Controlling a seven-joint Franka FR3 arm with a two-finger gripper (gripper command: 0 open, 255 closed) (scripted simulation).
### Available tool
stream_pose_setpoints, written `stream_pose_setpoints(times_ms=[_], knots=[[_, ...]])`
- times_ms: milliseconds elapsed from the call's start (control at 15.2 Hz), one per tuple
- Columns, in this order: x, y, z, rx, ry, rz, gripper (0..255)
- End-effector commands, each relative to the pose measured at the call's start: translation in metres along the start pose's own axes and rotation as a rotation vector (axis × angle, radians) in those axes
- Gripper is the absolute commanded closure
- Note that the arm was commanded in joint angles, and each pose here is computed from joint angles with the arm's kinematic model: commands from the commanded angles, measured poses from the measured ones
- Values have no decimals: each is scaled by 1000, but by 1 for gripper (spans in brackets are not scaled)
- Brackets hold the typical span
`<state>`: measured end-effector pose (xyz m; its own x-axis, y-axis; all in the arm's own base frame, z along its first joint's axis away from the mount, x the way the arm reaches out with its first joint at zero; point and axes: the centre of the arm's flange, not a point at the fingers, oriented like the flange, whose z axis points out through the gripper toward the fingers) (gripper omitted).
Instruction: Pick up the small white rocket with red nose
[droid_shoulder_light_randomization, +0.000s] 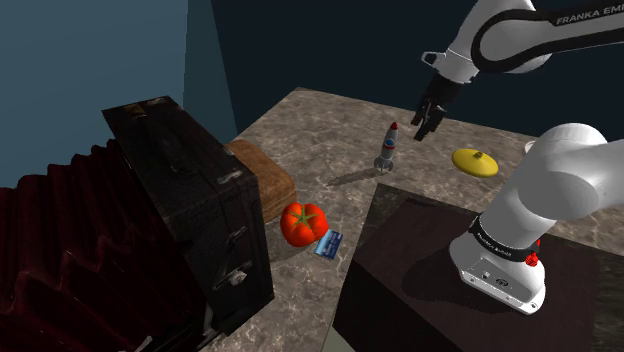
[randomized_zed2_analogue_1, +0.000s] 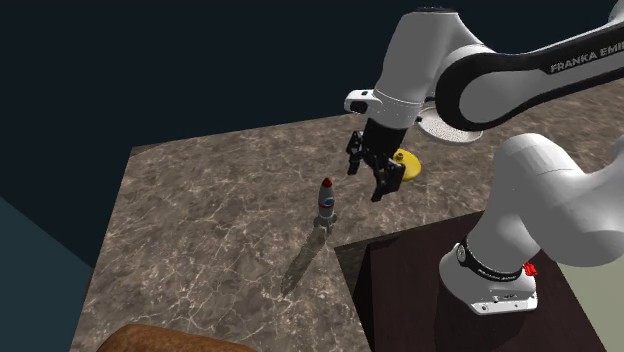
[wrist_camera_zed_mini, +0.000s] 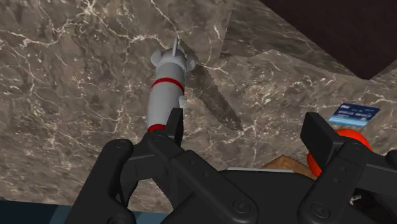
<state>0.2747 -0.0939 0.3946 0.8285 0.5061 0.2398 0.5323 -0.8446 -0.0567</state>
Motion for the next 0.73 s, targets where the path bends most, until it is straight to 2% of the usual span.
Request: stream_pose_setpoints(times_ms=[0,594,660], knots=[[-12,15,21,-3,42,-56,0],[-26,88,122,13,205,-286,0],[-26,93,129,14,217,-302,0]])
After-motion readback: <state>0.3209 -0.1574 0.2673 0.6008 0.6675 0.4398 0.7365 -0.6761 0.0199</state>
